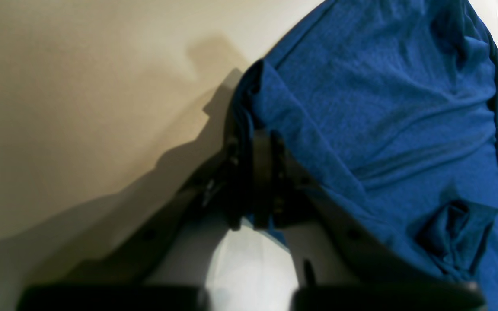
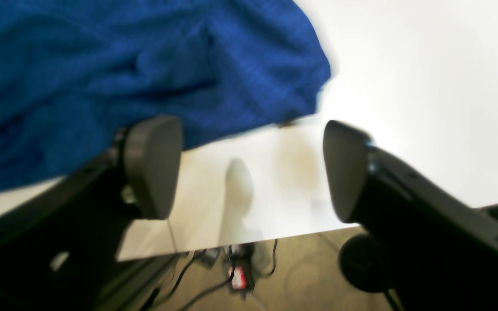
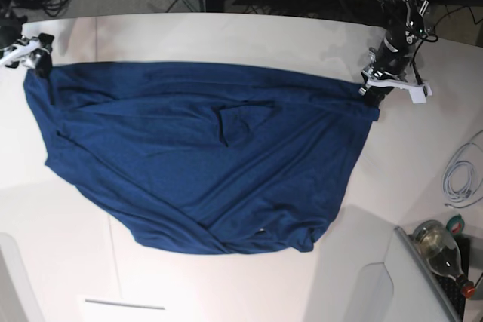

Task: Layout the t-shirt on the table in an organized manner, then fold the t-shirt properly
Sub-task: 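Grasp the shirt's shoulder corners with both grippers, then hold the corners and pull them apart with both grippers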

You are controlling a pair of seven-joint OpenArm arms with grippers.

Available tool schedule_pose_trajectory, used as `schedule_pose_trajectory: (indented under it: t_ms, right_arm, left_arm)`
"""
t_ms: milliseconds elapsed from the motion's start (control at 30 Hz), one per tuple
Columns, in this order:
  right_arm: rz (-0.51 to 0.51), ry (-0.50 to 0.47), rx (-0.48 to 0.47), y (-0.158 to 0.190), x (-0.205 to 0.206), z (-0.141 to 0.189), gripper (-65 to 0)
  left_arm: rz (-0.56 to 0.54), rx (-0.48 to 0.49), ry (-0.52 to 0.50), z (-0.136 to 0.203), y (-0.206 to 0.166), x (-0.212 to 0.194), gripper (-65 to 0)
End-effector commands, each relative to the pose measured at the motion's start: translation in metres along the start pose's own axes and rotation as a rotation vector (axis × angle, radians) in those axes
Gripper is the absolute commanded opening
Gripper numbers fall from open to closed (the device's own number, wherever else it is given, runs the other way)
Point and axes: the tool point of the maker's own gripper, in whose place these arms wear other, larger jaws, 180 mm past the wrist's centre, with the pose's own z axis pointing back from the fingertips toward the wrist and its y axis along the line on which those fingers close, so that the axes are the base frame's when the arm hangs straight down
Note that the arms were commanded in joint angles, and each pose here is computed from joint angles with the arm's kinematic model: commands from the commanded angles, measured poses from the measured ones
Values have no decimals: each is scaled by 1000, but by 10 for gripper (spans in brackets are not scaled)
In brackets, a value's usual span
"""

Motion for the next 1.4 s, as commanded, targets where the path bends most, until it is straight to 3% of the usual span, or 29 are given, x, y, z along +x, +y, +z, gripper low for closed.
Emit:
schedule_pose_trajectory:
  t_ms: [0, 100, 200, 367, 533, 667, 800, 967, 1367]
  right_arm:
    - [-17, -37, 3, -5, 10, 1, -123]
    - [-115, -16, -13, -19, 0, -7, -123]
    - [-135, -4, -9, -22, -4, -11, -123]
    - [-133, -5, -11, -24, -2, -11, -123]
    - [-133, -6, -11, -24, -2, -11, -123]
    - [-135, -9, -13, -25, -2, -11, -123]
    - [-134, -9, -14, -25, -1, -10, -123]
    - [-133, -9, -13, -25, -1, -11, -123]
    - [-132, -11, -11, -24, 0, -11, -123]
  left_arm:
    - [-20, 10, 3, 2, 3, 5, -551]
    - [-19, 12, 3, 2, 4, 4, -423]
    - [-19, 16, 8, 4, 6, 2, -323]
    - [-17, 19, 11, 4, 7, 0, -298]
    - [-17, 19, 9, 4, 7, 1, -326]
    - [-15, 19, 9, 4, 7, 1, -497]
    - [-6, 31, -4, 6, 12, 4, -586]
    - [29, 76, -45, 15, 32, 16, -589]
    - [26, 72, -34, 14, 30, 12, -584]
